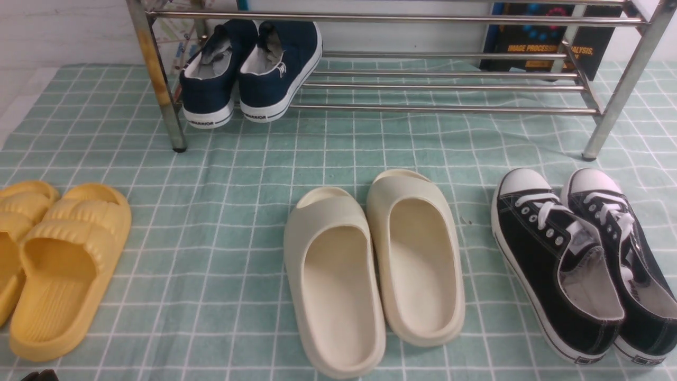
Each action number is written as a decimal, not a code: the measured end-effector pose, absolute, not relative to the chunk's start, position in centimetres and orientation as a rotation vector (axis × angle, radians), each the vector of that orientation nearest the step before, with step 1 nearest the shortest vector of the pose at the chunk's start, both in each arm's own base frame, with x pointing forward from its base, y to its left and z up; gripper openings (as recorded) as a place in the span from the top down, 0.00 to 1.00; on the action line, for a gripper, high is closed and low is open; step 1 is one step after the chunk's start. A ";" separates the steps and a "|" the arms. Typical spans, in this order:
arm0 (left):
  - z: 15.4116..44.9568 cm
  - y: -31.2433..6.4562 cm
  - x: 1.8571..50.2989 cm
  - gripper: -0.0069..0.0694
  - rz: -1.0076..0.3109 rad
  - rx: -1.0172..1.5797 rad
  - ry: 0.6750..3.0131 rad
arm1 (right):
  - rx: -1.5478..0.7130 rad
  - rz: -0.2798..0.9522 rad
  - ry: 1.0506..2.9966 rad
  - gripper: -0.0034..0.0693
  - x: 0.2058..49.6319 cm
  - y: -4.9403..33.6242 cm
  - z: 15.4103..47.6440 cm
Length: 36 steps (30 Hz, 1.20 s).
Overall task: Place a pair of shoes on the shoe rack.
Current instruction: Use the right arm to grab the shoe closest to it
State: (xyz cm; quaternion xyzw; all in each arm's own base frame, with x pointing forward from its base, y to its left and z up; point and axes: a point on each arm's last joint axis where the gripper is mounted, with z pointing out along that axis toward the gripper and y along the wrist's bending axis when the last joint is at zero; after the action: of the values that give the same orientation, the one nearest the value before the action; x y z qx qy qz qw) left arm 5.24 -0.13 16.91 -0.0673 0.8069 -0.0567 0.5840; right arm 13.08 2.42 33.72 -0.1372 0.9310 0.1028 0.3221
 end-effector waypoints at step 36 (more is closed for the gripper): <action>16.9 -0.1 5.2 0.76 -0.132 -0.157 1.883 | -0.514 -0.017 3.014 0.91 27.8 12.4 20.0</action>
State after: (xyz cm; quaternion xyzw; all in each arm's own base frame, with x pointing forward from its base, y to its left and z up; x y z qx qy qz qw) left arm 5.24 -0.13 16.91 -0.0673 0.8069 -0.0567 0.5840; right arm 27.79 12.40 19.96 -0.1681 0.9849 -0.0054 0.0420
